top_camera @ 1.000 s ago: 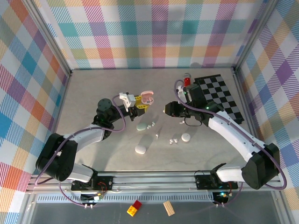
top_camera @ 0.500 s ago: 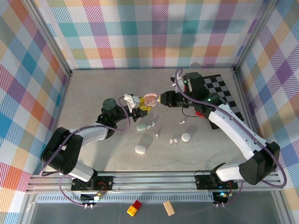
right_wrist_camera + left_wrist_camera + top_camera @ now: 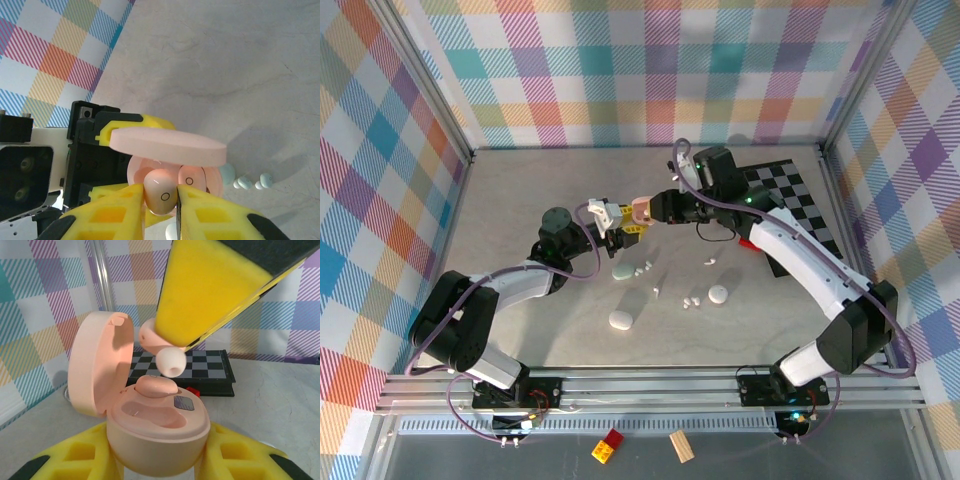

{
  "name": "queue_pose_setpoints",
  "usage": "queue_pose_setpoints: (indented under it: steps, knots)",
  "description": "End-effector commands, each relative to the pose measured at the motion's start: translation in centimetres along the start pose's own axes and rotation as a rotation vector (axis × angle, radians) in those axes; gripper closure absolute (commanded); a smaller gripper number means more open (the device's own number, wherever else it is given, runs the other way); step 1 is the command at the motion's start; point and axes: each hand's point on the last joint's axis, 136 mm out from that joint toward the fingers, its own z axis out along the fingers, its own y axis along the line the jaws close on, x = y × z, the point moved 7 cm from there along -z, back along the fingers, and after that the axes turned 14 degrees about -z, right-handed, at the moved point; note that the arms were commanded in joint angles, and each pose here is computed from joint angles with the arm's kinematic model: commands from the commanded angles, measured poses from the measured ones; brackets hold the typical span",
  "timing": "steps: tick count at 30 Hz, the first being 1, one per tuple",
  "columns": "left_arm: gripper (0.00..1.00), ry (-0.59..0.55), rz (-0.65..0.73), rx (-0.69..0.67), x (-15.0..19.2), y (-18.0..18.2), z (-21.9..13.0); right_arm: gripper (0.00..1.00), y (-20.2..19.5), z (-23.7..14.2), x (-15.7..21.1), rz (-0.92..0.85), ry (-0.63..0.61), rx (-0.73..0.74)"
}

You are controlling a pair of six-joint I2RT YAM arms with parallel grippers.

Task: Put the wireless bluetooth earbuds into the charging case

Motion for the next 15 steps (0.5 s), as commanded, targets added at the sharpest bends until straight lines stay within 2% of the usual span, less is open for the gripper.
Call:
queue_pose_setpoints:
  steps: [1, 15]
  knots:
    - [0.69, -0.036, 0.06, 0.024, -1.5, -0.3, 0.5, 0.79, 0.8, 0.1, -0.5, -0.029, 0.008, -0.032]
    - [0.69, -0.04, 0.063, 0.021, -1.7, -0.3, 0.5, 0.8, 1.2, 1.3, -0.6, -0.045, 0.038, -0.033]
